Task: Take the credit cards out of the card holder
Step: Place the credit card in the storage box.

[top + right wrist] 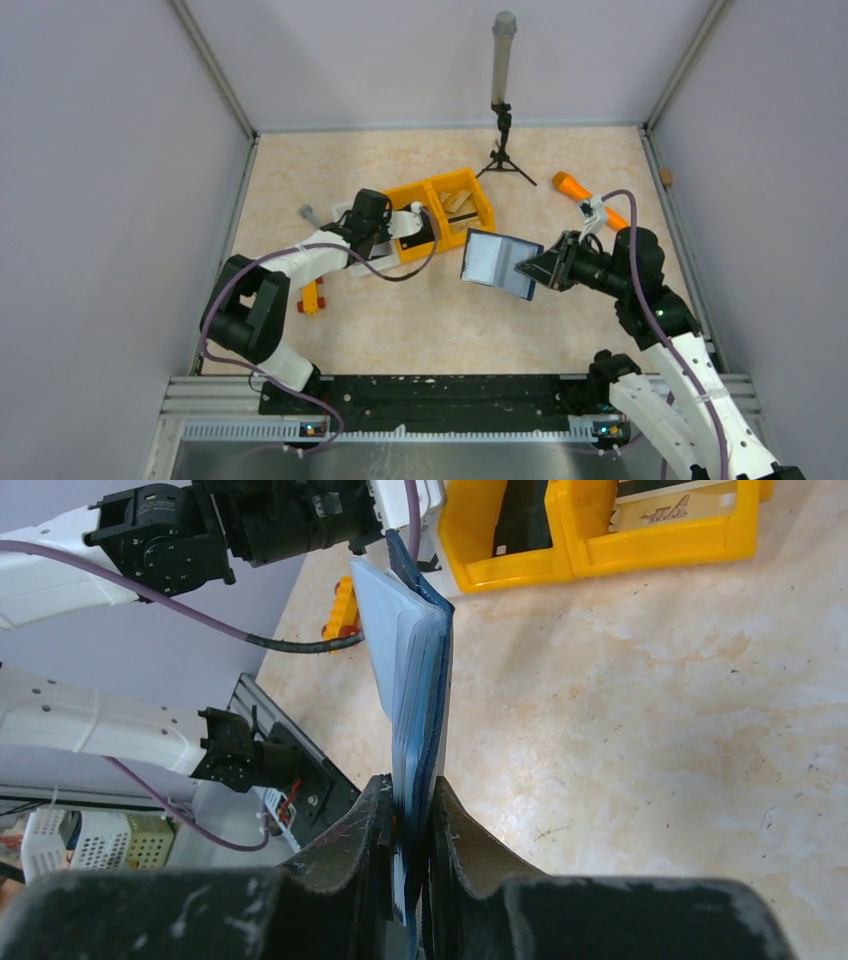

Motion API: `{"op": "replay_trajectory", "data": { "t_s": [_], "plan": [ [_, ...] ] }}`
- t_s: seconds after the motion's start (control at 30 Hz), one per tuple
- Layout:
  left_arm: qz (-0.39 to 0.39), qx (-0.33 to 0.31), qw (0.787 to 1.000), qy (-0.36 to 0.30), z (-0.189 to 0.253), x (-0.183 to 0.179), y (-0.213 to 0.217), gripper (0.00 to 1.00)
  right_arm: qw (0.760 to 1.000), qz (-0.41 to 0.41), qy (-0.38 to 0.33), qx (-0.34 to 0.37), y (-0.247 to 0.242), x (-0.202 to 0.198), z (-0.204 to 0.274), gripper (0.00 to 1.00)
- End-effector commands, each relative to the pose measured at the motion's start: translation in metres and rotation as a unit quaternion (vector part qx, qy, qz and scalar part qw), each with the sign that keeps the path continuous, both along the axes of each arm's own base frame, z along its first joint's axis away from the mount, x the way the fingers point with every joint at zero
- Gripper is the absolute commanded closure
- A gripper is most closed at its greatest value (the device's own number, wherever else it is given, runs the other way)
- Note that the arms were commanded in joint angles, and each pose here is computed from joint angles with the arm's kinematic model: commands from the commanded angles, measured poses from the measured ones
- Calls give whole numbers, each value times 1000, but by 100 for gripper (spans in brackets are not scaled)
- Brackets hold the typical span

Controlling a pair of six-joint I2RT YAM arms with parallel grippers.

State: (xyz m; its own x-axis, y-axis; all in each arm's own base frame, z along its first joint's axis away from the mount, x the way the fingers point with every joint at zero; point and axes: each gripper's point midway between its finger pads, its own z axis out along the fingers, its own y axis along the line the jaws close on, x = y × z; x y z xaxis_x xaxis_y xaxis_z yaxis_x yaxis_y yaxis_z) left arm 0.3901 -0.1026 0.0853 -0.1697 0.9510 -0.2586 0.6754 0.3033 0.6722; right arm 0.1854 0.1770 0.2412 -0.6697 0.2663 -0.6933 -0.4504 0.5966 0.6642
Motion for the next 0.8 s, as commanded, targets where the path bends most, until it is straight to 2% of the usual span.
{"op": "replay_trajectory", "data": {
  "t_s": [0.0,0.17,0.3,0.43,0.53,0.57,0.63,0.67,0.77],
  "plan": [
    [-19,-19,1000,12,4,-3,-10,87,999,-5,-30,11,-1,3,18,100],
    [-25,-34,999,28,3,-10,-13,69,999,4,-25,21,3,4,18,100],
    [-15,-39,999,32,12,-14,-11,65,999,3,-27,20,3,4,20,100],
    [-21,-90,994,56,36,-36,-20,64,1000,0,-28,15,2,5,18,100],
    [-3,-162,986,30,72,-51,-28,57,1000,-2,-25,10,1,7,14,100],
    [16,-204,979,7,90,-52,-32,55,1000,-2,-23,9,1,7,12,100],
    [51,-315,946,-49,136,-58,-38,49,1000,-3,-21,8,1,10,10,100],
    [45,-365,928,-58,152,-65,-45,45,1000,-3,-21,9,2,11,10,100],
    [-39,-497,866,-40,181,-104,-81,28,1000,5,-20,17,5,12,14,100]
  ]
}}
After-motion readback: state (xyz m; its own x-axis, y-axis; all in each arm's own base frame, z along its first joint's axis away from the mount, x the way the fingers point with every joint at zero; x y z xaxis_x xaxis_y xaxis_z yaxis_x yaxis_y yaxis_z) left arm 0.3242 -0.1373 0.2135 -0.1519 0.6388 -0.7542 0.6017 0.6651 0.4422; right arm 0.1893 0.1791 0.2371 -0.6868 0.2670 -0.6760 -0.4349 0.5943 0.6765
